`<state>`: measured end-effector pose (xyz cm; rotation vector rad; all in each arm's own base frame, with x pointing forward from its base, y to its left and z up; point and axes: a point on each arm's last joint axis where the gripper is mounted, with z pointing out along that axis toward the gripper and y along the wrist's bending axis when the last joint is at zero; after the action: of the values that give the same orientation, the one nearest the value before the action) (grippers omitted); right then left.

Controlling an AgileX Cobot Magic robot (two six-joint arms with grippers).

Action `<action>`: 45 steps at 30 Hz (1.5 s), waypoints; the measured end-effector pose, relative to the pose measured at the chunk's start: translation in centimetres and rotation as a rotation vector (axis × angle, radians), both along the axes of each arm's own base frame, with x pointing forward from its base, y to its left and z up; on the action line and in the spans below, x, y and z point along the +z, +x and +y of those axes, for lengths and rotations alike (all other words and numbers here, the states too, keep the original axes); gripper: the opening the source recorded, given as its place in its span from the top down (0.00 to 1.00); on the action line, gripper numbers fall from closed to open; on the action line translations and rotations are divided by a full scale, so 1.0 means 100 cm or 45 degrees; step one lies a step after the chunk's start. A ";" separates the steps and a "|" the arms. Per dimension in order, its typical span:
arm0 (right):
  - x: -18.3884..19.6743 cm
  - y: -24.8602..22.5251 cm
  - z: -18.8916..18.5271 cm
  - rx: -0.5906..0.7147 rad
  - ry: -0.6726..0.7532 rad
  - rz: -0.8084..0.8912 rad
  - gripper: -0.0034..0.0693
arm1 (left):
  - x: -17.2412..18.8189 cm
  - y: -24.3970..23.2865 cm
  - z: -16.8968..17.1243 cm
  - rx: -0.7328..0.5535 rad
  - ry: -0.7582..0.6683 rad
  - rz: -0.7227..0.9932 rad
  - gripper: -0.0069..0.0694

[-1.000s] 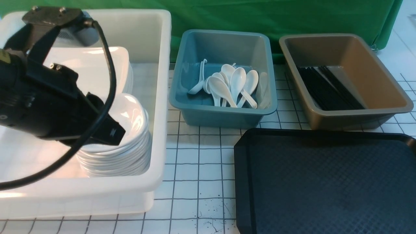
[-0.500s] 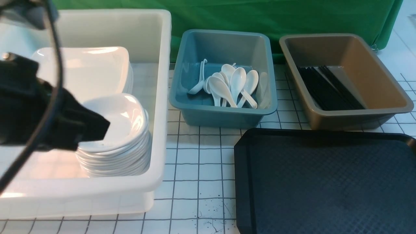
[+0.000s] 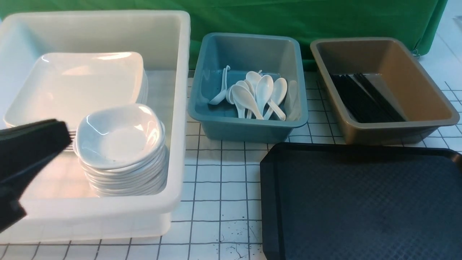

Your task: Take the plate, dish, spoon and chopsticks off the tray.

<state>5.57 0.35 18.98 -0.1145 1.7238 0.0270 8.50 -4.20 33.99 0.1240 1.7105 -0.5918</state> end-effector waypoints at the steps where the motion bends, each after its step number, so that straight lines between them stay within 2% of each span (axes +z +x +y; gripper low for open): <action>1: 0.000 0.000 0.000 0.000 0.000 0.000 0.64 | -0.003 -0.001 0.001 0.008 0.000 -0.010 0.90; 4: 0.000 0.000 0.000 0.000 0.000 0.002 0.64 | -0.009 -0.004 0.002 0.015 0.030 -0.014 0.90; 10: 0.000 0.000 0.000 0.000 0.000 0.001 0.63 | -0.015 -0.003 0.006 0.040 0.228 -0.043 0.90; 15: 0.000 0.000 0.000 0.000 0.000 0.001 0.63 | -0.016 -0.002 0.008 0.058 0.319 -0.068 0.90; 21: 0.000 0.000 0.000 0.000 0.000 0.001 0.62 | -0.028 0.003 0.013 0.150 0.310 -0.159 0.90; 26: 0.000 0.000 0.000 0.000 0.000 0.001 0.62 | -0.055 -0.007 0.025 0.310 0.288 -0.251 0.90; 33: 0.000 0.000 0.000 0.000 0.000 0.001 0.62 | -0.127 -0.026 0.040 0.540 0.174 -0.174 0.90; 38: 0.000 0.000 0.000 0.000 0.000 0.001 0.62 | -0.137 -0.028 0.041 0.557 0.181 -0.164 0.90; 45: 0.000 0.000 0.000 0.000 0.000 0.003 0.62 | -0.148 -0.029 0.041 0.546 0.270 -0.041 0.90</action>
<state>5.56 0.34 18.96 -0.1144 1.7259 0.0267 5.59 -0.07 19.24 -0.0826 1.6977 -0.0905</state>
